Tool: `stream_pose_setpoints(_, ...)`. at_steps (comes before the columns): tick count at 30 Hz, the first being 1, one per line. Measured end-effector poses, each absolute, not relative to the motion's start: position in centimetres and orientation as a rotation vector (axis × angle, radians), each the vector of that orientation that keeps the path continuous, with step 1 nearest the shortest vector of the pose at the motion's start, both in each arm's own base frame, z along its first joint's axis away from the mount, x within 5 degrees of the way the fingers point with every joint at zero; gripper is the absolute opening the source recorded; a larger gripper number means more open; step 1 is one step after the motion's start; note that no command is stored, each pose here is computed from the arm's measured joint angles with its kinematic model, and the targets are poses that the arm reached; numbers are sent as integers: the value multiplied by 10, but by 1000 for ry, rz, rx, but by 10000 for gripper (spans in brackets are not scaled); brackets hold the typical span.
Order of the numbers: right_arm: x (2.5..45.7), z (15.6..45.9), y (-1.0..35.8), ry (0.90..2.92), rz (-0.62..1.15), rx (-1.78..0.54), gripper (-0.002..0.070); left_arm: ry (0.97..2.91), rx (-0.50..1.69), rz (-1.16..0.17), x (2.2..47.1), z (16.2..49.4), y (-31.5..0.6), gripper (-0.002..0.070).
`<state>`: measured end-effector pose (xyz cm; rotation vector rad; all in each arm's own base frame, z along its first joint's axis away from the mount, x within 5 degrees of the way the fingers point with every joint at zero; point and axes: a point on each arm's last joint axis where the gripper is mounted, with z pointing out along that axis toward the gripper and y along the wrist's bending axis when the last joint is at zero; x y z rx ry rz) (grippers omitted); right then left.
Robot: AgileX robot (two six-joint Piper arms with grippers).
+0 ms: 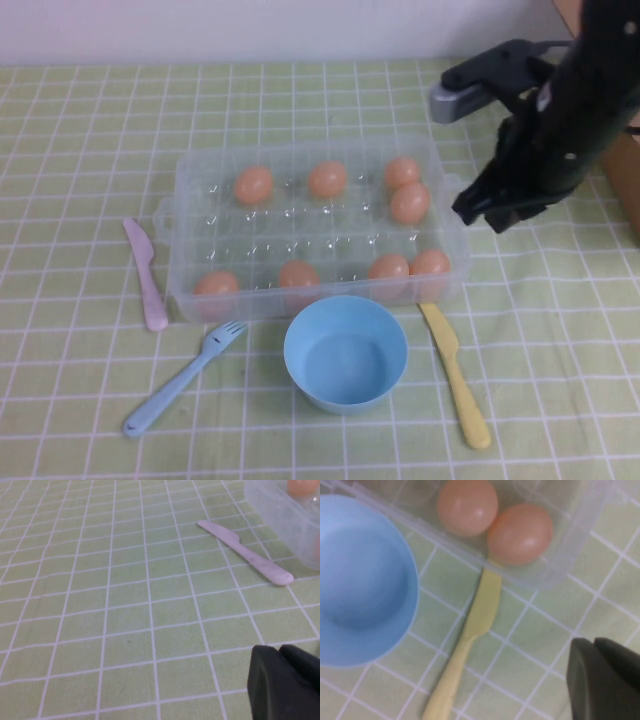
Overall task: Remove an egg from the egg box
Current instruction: Pick up the egg from the plastic box
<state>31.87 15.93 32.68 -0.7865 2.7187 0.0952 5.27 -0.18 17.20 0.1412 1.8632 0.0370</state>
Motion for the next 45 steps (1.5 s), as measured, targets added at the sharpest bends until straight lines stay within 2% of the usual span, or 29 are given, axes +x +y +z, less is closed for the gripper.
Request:
stream_pose_setpoints(8,355,306,212,2679,99,-892,-15,1863,141,37,53,172,-2,-4)
stream_pose_setpoints(11,362,295,227,2675,97,-942,24,1863,141,37,53,172,-2,-4)
stream_pose_setpoints(14,368,281,238,2687,116,-974,134,1863,141,37,53,172,-2,-4)
stream_pose_setpoints(20,378,264,250,2720,165,-962,552,1863,141,37,53,172,-2,-4)
stream_pose_setpoints(22,382,258,252,2742,161,-925,624,1863,141,37,53,172,-2,-4)
stream_pose_setpoints(25,386,248,254,2777,147,-870,644,1863,141,37,53,172,-2,-4)
stream_pose_setpoints(32,392,229,257,2829,138,-822,605,1863,141,37,53,172,-2,-4)
stream_pose_setpoints(45,393,229,258,2826,142,-820,590,1863,141,37,53,172,-2,-4)
